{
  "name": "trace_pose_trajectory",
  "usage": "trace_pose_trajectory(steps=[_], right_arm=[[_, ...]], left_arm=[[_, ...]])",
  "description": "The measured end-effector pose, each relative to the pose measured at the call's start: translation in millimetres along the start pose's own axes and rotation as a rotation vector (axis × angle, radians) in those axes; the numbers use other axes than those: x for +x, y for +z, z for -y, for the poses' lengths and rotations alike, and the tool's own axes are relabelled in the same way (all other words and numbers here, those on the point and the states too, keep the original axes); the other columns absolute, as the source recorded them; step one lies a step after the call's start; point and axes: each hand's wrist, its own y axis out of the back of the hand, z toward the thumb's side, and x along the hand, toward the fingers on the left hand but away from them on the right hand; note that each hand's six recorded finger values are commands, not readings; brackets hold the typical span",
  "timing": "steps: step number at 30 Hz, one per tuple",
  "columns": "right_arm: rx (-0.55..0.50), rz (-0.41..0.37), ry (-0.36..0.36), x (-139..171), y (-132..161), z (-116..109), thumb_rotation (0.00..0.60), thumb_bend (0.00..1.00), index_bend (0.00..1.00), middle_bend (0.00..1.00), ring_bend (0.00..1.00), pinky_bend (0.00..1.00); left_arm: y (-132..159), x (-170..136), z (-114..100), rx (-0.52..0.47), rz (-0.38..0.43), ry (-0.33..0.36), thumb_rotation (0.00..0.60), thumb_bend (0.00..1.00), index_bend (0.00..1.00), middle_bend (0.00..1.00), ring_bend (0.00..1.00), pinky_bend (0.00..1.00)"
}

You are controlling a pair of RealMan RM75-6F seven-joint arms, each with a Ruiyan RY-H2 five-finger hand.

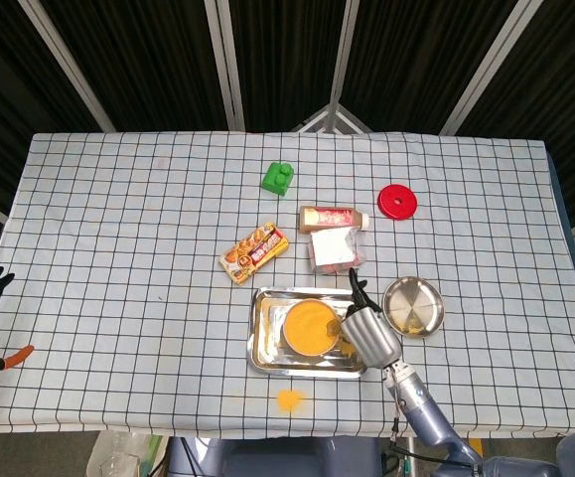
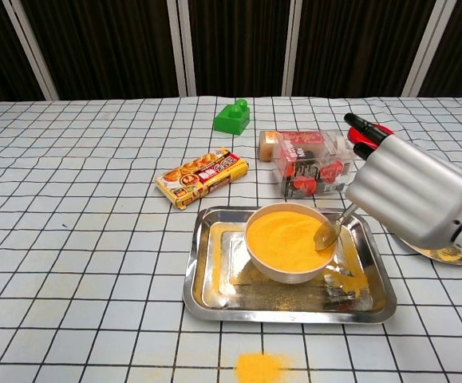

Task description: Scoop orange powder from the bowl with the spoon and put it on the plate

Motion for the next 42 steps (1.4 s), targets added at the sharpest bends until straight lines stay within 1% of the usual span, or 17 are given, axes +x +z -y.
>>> trace_pose_trajectory(steps=[6,12,15,19,22,26,33,42], right_arm=[[-0.027,-0.011,-0.036,-0.1,9.0,-12.2,0.6,0.87,0.75,0.67,0.31,0.0],[-0.075,-0.013,-0.051,0.8,16.4,-23.6,0.6,0.87,0.75,0.67,0.31,0.0],[-0.075,-0.001,-0.062,-0.9,14.3,-26.5,0.6,0.87,0.75,0.67,0.31,0.0],[-0.066,0.028,-0.063,-4.8,6.0,-24.9,0.6,0.87,0.75,0.67,0.31,0.0],[-0.044,0.047,-0.064,-6.9,-2.4,-21.1,0.6,0.87,0.75,0.67,0.31,0.0],[-0.003,0.052,-0.074,-7.2,-7.4,-16.5,0.6,0.87,0.75,0.67,0.31,0.0],[0.08,0.029,-0.118,-6.4,-1.6,-12.4,0.6,0.87,0.75,0.67,0.31,0.0],[0.169,0.031,-0.136,-11.2,1.7,-5.6,0.6,0.87,0.75,0.67,0.31,0.0]], left_arm=[[0.0,0.2,0.0,-0.001,0.0,0.0,0.6,0.01,0.0,0.0,0.0,0.0],[0.0,0.0,0.1,-0.002,0.0,0.0,0.6,0.01,0.0,0.0,0.0,0.0],[0.4,-0.4,0.7,0.0,0.002,-0.003,0.6,0.01,0.0,0.0,0.0,0.0],[0.3,-0.6,0.7,-0.001,0.002,-0.003,0.6,0.01,0.0,0.0,0.0,0.0],[0.5,-0.5,0.8,-0.001,0.003,-0.003,0.6,0.01,0.0,0.0,0.0,0.0],[0.8,-0.4,0.7,-0.001,0.003,-0.002,0.6,0.01,0.0,0.0,0.0,0.0],[1.2,-1.1,1.0,-0.002,0.004,-0.003,0.6,0.01,0.0,0.0,0.0,0.0],[2.0,-1.3,1.7,-0.005,0.01,-0.008,0.6,0.01,0.0,0.0,0.0,0.0]])
